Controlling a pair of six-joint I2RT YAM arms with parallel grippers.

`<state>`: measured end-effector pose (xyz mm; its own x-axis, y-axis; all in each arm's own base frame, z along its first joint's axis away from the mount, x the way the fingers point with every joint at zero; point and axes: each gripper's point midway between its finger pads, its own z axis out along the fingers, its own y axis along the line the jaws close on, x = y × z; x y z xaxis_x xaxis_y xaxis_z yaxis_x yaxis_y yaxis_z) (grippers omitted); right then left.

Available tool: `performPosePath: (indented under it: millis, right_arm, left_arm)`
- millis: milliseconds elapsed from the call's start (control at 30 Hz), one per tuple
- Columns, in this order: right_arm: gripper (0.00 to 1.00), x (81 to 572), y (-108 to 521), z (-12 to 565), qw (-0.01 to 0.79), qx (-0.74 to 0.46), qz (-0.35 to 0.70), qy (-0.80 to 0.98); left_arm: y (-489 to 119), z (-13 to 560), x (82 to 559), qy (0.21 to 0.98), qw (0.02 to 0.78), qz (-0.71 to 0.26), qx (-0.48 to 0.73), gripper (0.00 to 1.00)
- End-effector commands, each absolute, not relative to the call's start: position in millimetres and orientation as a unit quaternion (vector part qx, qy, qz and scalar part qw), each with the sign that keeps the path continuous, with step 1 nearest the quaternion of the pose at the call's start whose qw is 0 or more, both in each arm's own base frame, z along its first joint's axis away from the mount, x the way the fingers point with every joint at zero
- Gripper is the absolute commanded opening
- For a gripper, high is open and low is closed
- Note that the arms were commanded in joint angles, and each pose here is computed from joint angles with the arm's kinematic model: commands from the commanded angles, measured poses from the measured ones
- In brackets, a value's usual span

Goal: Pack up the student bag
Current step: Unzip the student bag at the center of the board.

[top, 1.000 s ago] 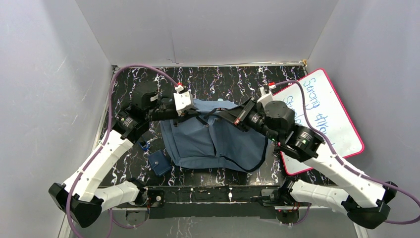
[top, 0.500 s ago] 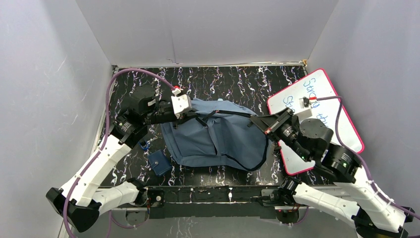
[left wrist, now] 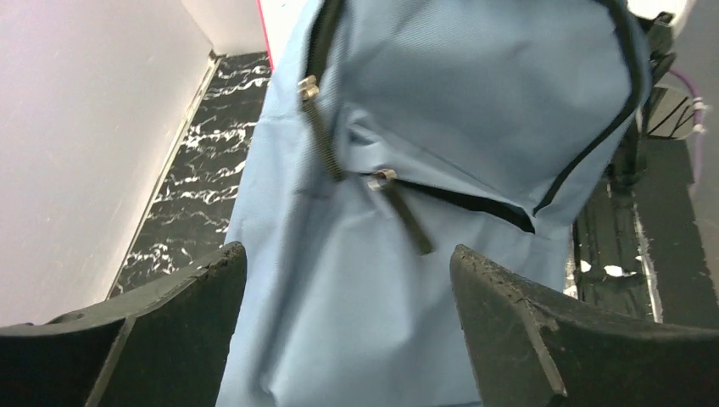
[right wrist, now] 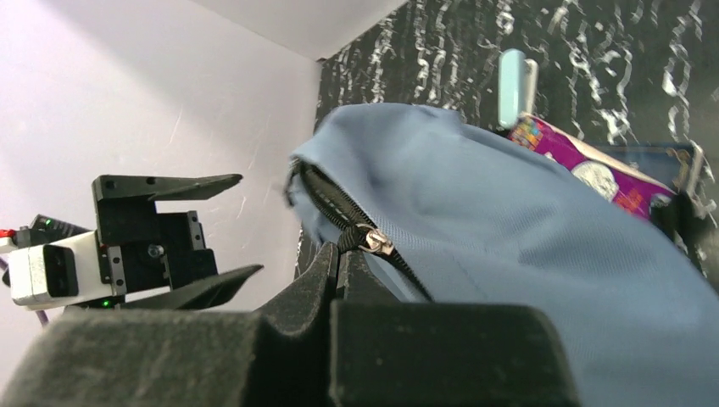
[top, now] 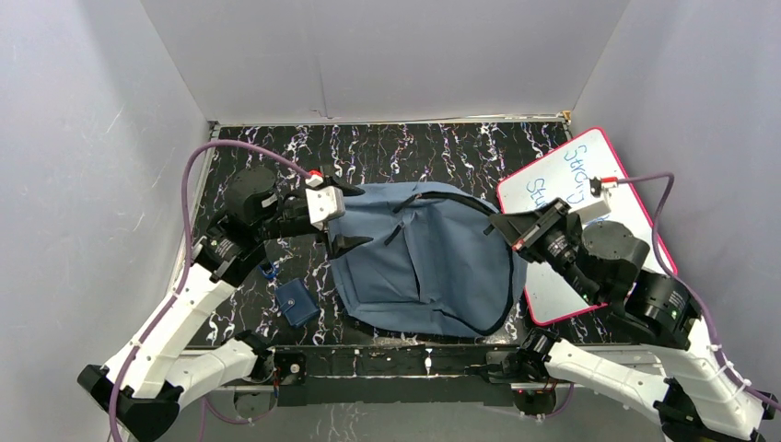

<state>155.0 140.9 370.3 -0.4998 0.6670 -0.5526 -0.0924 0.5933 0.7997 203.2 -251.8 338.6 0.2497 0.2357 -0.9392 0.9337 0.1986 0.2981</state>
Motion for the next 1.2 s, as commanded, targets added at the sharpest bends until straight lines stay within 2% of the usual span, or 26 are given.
performPosePath:
  millis: [0,333,667,933,1033,1167]
  right_arm:
    - [0.0,159.9,163.4,446.0,0.526,0.107,0.465,0.704]
    - [0.0,156.6,223.9,508.9,0.547,-0.059,0.5,0.669]
    - [0.0,143.8,266.4,533.4,0.528,-0.179,0.526,0.642]
    - [0.0,134.4,283.8,526.4,0.499,-0.232,0.535,0.641]
    - [0.0,134.5,286.9,519.9,0.491,-0.236,0.533,0.647]
    - [0.0,138.5,284.5,516.5,0.497,-0.227,0.527,0.651]
  left_arm:
    - [-254.6,374.7,183.0,0.463,0.592,-0.328,0.573,0.89]
    - [-260.7,438.6,188.4,0.399,0.651,-0.316,0.563,0.93]
    - [-284.2,433.9,215.6,0.373,0.642,-0.311,0.593,0.93]
    - [-293.4,438.9,221.7,0.342,0.641,-0.306,0.616,0.9]
    - [-295.2,440.6,220.2,0.334,0.638,-0.311,0.62,0.8]
    - [-295.8,439.3,211.0,0.321,0.63,-0.325,0.628,0.47]
